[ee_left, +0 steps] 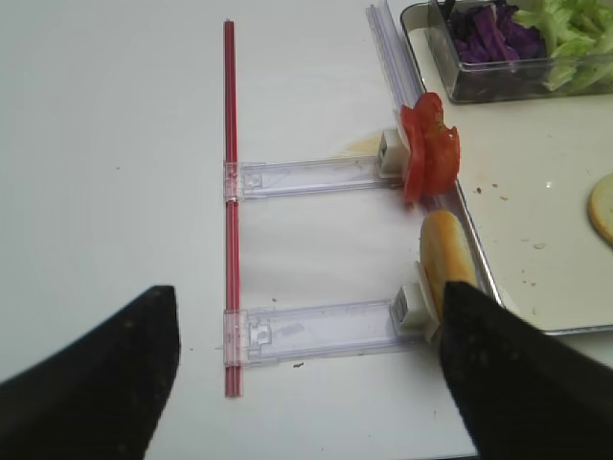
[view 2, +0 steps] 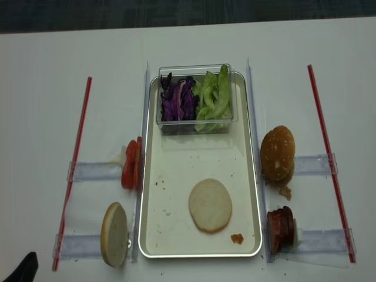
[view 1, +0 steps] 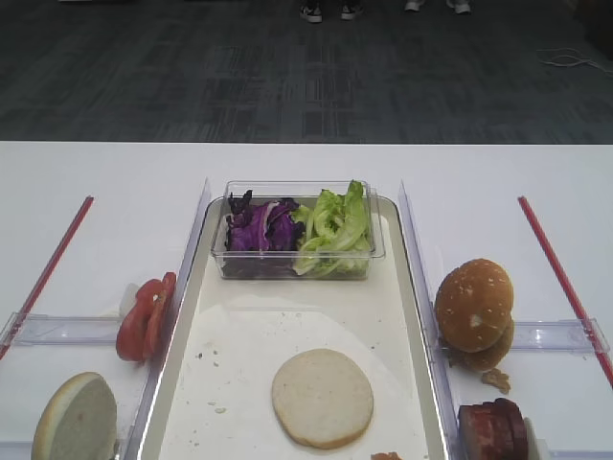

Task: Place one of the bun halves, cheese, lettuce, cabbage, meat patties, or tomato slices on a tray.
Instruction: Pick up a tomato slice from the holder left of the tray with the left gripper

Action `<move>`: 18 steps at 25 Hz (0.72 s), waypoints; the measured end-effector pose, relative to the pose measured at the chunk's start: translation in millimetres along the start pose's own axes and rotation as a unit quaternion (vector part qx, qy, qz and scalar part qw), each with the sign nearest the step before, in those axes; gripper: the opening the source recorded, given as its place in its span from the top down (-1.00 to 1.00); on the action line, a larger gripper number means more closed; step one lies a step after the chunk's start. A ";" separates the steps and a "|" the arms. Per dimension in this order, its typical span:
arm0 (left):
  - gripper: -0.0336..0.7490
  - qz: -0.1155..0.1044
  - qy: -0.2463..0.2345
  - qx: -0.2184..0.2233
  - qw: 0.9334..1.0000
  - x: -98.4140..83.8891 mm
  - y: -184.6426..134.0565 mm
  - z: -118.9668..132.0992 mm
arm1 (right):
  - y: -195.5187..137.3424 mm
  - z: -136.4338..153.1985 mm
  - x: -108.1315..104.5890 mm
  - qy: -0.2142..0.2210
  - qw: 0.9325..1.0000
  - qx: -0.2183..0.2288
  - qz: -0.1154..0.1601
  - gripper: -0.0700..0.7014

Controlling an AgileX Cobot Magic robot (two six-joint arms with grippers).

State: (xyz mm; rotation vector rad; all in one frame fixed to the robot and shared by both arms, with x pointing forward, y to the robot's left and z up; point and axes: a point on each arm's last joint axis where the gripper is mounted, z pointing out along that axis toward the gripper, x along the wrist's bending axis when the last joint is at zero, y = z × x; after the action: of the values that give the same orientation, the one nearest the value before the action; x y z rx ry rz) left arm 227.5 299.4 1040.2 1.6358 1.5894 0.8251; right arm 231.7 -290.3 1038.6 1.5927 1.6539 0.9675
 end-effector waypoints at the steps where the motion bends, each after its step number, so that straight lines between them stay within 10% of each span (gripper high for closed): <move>1: -0.42 0.003 0.000 0.000 1.000 0.0 0.0 0.0 | 0.0 0.0 0.0 0.000 1.000 0.000 0.000 -0.65; 18: -0.42 0.000 0.000 0.000 1.000 0.0 0.0 0.0 | 0.0 0.0 0.0 0.000 1.000 0.000 -0.001 -0.66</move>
State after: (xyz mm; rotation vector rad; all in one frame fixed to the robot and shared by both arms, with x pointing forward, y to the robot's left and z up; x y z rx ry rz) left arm 227.5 299.4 1040.2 1.6358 1.5894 0.8251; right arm 231.7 -290.3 1038.6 1.5904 1.6555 0.9663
